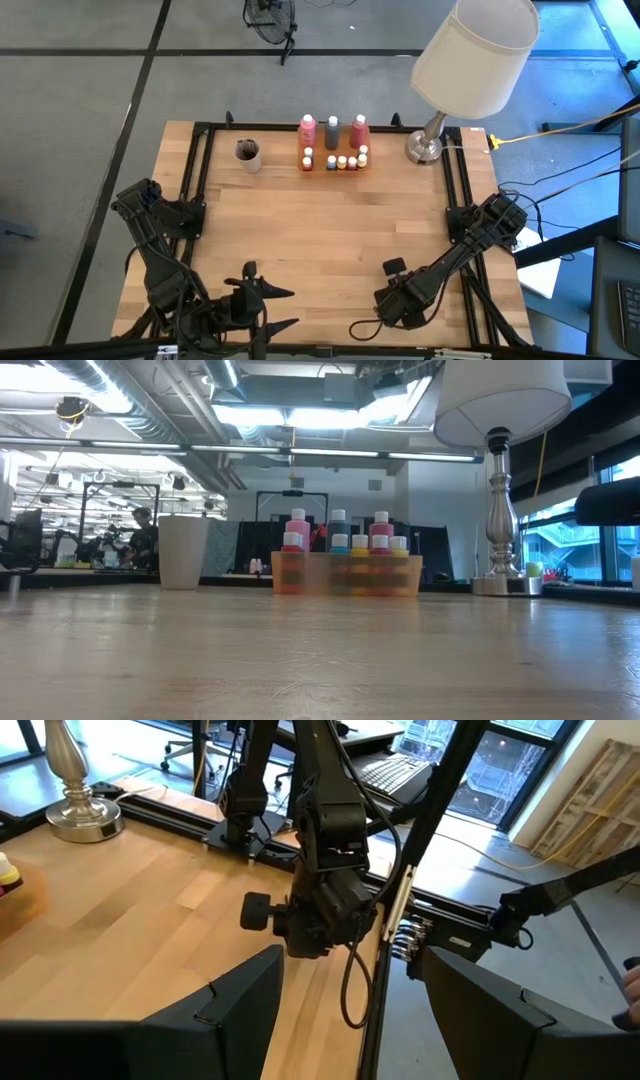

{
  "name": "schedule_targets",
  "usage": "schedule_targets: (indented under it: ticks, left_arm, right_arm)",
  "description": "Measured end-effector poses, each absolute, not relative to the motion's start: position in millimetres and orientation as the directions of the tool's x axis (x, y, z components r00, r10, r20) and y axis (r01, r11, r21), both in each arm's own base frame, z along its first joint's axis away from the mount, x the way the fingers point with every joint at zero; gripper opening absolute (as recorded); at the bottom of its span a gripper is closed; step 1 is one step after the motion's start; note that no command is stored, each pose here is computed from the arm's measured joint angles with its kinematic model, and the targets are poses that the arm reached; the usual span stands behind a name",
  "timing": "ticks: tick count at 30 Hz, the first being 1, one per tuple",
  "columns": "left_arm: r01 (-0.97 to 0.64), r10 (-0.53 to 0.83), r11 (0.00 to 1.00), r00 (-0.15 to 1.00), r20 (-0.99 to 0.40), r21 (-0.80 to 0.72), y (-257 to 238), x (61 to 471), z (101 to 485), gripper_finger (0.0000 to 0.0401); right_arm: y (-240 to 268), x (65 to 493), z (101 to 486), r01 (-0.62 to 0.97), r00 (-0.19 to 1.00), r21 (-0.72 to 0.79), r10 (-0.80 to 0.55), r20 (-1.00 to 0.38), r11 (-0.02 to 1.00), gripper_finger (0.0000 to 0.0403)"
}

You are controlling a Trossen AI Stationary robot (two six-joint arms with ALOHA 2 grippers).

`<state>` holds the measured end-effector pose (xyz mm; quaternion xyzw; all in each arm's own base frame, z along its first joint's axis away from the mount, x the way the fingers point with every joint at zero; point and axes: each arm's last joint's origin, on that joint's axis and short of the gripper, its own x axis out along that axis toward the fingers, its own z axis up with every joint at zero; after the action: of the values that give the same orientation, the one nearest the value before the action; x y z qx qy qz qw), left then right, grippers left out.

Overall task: Pick & Place Paint Supplies
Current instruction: Put the silver paint brush into the white cup

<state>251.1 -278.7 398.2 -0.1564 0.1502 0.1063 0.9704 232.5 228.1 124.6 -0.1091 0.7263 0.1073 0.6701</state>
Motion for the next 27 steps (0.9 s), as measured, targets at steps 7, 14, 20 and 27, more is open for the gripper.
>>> schedule_targets:
  ticks: [7, 14, 20, 27]
  left_arm:
    - [-0.252, 0.158, 0.930, 0.932, -0.326, -0.268, -278.7, 251.1, 398.2, 0.0237]
    - [-0.247, 0.159, 0.936, 0.932, -0.326, -0.250, -278.7, 251.2, 398.2, 0.0237]
    - [-0.245, 0.158, 0.938, 0.932, -0.326, -0.245, -278.7, 251.1, 398.2, 0.0237]
    - [-0.245, 0.158, 0.938, 0.932, -0.326, -0.244, -278.7, 251.1, 398.1, 0.0237]
  right_arm:
    - [228.5, 232.9, 124.0, -0.306, -0.068, 0.013, -0.008, -0.998, 0.952, 0.0103]
    - [227.0, 234.7, 123.9, -0.302, -0.066, 0.014, -0.006, -0.998, 0.953, 0.0098]
    - [224.7, 237.3, 123.8, -0.291, -0.065, 0.020, 0.001, -0.998, 0.956, 0.0060]
    - [224.6, 237.5, 123.9, -0.292, -0.064, 0.020, 0.002, -0.998, 0.956, 0.0006]
